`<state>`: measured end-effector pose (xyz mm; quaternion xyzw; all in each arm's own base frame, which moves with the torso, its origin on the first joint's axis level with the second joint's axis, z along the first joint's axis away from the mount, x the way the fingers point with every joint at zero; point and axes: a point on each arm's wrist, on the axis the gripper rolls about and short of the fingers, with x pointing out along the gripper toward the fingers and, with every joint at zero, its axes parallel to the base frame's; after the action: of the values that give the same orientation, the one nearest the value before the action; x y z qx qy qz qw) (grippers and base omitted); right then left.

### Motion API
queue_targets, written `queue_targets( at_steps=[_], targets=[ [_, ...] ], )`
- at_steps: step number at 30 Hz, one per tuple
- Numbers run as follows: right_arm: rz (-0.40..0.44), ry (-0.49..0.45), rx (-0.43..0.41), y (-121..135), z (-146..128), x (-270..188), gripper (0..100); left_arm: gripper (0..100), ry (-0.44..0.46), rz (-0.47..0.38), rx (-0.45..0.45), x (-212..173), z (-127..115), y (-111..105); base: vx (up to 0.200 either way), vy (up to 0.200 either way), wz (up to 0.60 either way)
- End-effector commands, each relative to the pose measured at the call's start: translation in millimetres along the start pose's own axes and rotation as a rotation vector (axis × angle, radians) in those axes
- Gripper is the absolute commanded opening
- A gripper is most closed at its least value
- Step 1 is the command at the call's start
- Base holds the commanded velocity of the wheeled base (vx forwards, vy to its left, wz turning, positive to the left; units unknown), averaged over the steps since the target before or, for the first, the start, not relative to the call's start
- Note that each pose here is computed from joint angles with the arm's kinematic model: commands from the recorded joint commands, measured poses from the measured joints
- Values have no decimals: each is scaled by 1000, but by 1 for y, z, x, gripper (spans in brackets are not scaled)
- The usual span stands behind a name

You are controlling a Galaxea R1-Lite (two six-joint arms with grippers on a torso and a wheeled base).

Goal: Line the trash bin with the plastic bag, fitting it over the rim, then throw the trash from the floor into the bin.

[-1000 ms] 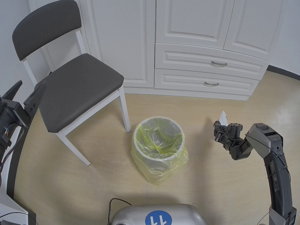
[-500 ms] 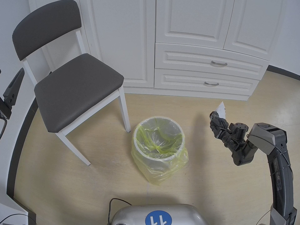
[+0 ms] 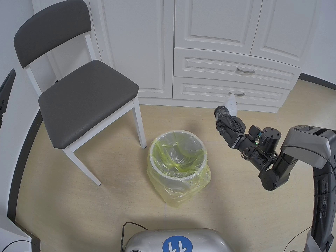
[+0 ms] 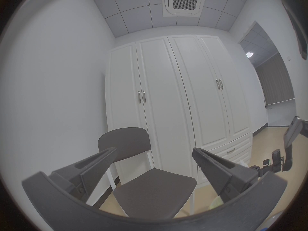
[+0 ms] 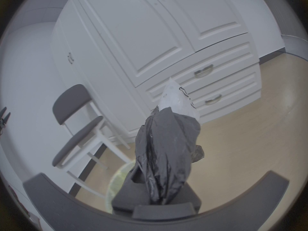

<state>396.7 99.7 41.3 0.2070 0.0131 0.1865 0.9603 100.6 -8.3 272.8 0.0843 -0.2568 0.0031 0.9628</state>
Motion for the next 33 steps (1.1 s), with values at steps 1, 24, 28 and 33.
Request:
queue_targets(
  at_steps=[1,24,28,33],
  targets=[
    [102,-41,-1,47,23,-13,0,100,-15,3,1,-3,3,1,0,0,0],
    [256,-54,71,195,3,-45,0,100,1,-4,1,-2,0,0,0,0,0],
    [279,-58,111,212,7,-54,0,100,-1,-4,1,-1,0,0,0,0,0],
    [291,-61,126,225,16,-59,0,100,-1,-4,1,-1,0,0,0,0,0]
  ],
)
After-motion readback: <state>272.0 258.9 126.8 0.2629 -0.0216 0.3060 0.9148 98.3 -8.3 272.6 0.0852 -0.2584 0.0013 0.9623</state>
